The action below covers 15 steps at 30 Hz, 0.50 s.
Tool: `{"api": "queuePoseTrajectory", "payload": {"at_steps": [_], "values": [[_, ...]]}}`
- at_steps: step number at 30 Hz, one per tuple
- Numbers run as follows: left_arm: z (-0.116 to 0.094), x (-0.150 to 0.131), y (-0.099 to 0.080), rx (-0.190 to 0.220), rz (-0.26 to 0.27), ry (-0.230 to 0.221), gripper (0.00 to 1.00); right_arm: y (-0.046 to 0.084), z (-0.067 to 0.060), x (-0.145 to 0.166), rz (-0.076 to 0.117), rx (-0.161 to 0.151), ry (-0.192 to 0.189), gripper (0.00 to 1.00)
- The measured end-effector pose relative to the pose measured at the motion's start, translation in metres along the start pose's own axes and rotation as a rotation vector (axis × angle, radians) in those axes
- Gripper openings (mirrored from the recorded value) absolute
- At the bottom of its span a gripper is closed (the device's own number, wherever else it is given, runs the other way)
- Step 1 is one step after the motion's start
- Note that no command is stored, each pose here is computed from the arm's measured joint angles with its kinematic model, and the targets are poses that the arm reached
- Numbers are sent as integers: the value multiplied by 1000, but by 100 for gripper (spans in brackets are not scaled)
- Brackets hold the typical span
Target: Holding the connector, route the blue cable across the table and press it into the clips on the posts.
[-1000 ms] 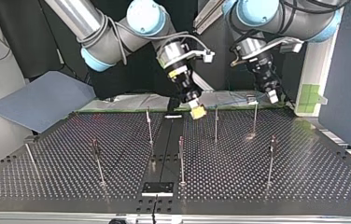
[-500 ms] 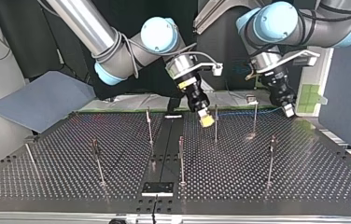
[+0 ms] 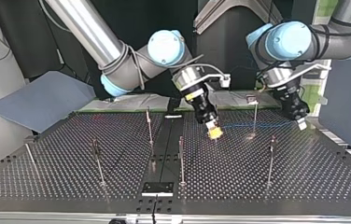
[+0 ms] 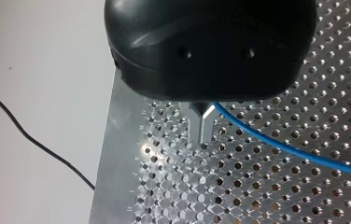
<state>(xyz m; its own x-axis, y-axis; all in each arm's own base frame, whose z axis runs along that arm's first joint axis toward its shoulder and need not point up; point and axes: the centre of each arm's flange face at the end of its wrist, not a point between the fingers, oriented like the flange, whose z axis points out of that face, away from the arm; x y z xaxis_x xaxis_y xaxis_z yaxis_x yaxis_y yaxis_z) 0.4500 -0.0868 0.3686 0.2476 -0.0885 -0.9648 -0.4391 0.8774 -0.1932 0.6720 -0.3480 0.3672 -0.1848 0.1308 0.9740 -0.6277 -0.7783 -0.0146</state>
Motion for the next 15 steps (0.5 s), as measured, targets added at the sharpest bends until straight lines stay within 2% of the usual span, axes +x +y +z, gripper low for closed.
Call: {"api": "queuePoseTrajectory", "payload": {"at_steps": [7,11,15], "values": [[15,3,-6,18,-14,5,0,-7,16,-10,5,20,6,0],[23,9,-6,13,-11,13,0,-4,19,-15,7,19,3,0],[31,10,-6,8,-11,11,0,1,23,-14,18,16,6,0]]}}
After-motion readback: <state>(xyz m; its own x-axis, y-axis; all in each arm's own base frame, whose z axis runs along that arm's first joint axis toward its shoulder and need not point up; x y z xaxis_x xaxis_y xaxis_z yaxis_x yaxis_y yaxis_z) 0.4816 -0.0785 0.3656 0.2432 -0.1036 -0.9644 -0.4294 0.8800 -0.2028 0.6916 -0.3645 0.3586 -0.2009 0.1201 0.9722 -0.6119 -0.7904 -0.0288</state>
